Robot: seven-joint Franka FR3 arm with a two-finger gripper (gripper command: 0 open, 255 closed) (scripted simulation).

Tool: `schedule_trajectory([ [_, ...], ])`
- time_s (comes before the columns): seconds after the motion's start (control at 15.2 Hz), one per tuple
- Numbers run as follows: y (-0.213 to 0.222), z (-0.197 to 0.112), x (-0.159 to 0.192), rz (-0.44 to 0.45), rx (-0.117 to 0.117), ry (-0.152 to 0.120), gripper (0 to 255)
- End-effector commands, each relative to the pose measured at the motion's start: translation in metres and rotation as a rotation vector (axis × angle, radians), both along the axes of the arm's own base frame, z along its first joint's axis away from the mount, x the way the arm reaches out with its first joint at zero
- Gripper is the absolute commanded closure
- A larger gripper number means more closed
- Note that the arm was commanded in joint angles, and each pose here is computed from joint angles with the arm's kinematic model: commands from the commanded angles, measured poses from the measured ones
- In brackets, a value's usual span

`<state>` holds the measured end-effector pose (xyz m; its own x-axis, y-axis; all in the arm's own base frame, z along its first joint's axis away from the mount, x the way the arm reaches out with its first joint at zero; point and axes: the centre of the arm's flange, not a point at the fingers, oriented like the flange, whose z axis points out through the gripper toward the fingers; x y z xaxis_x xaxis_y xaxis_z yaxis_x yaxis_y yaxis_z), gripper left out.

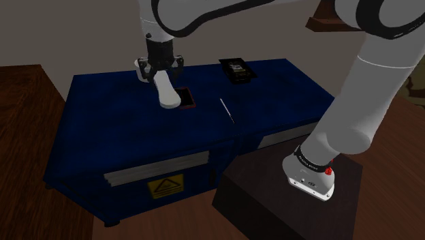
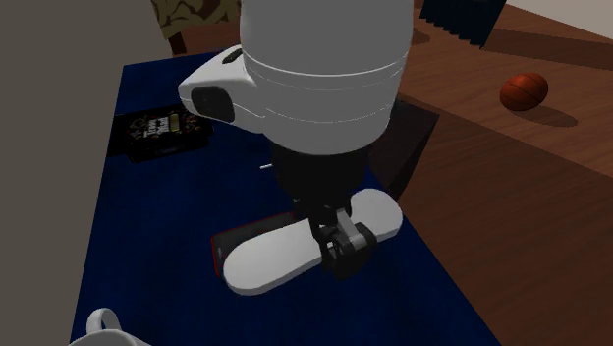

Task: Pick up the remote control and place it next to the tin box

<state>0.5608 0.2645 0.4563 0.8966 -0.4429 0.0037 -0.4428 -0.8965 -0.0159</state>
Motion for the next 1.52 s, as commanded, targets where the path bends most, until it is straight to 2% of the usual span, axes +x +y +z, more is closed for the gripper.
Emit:
schedule_trajectory([
  [0.0,-0.023,0.000,-0.017,0.000,0.000,-0.001,255],
  [1.45,-0.263,0.001,-0.181,0.000,0.000,-0.001,255],
])
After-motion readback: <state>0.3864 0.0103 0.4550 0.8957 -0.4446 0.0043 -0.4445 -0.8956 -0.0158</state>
